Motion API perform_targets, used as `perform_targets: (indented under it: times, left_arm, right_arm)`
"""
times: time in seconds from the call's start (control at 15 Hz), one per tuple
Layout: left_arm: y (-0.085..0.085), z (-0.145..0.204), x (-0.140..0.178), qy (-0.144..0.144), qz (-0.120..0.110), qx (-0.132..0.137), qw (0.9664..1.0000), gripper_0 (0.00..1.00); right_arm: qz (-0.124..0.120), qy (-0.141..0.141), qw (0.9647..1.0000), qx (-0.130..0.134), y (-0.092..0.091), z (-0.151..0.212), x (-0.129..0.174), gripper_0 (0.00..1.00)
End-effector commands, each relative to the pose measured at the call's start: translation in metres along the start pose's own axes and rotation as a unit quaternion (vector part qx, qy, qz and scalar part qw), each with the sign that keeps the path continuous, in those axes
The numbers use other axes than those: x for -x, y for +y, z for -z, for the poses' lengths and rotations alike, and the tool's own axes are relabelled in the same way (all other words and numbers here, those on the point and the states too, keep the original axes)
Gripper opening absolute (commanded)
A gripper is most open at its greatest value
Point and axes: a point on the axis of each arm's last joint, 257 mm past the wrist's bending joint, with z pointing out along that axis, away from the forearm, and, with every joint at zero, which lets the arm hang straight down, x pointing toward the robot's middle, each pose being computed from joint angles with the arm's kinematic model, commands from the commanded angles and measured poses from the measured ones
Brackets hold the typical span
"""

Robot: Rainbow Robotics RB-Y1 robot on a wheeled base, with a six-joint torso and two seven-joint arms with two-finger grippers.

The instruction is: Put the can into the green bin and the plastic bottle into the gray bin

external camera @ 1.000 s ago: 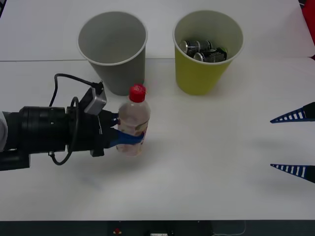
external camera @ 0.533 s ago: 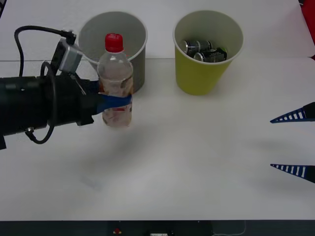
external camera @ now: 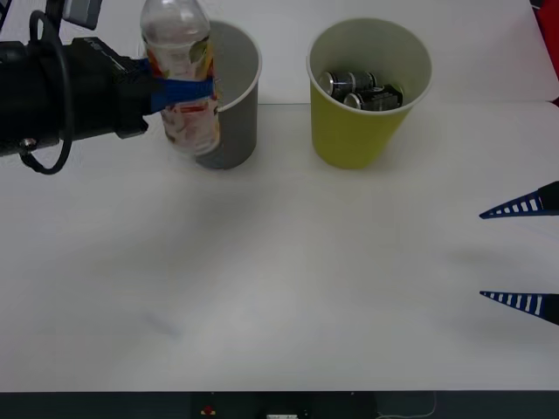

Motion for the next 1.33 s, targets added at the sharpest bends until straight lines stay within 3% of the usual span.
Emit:
perform_targets:
  times: [0.07,0.27,0.4,0.73,0.87,1.0,1.13,1.33]
  left_arm:
    - [0.028,-0.011,0.014,0.008,-0.007,0.019,0.9998,0.00]
    - [0.068,-0.030,0.028,0.025,-0.034,0.060,0.9973,0.00]
    - [0.086,-0.043,0.031,0.038,-0.035,0.074,0.9959,0.00]
    - [0.116,-0.070,0.038,0.071,-0.039,0.096,0.9921,0.00]
    - [0.122,-0.073,0.035,0.104,-0.037,0.099,0.9889,0.00]
    - [0.122,-0.070,0.027,0.146,-0.037,0.098,0.9837,0.00]
    - [0.125,-0.074,0.017,0.168,-0.045,0.103,0.9794,0.00]
    - [0.124,-0.078,0.007,0.182,-0.048,0.101,0.9769,0.00]
  right_arm:
    - [0.000,0.000,1.0000,0.000,0.000,0.000,0.000,1.00]
    - [0.000,0.000,1.0000,0.000,0.000,0.000,0.000,1.00]
    - [0.000,0.000,1.0000,0.000,0.000,0.000,0.000,1.00]
    - [0.000,0.000,1.0000,0.000,0.000,0.000,0.000,1.00]
    - [0.000,0.000,1.0000,0.000,0.000,0.000,0.000,1.00]
    - [0.000,0.000,1.0000,0.000,0.000,0.000,0.000,1.00]
    - [0.000,0.000,1.0000,0.000,0.000,0.000,0.000,1.00]
    - [0.000,0.000,1.0000,0.000,0.000,0.000,0.000,1.00]
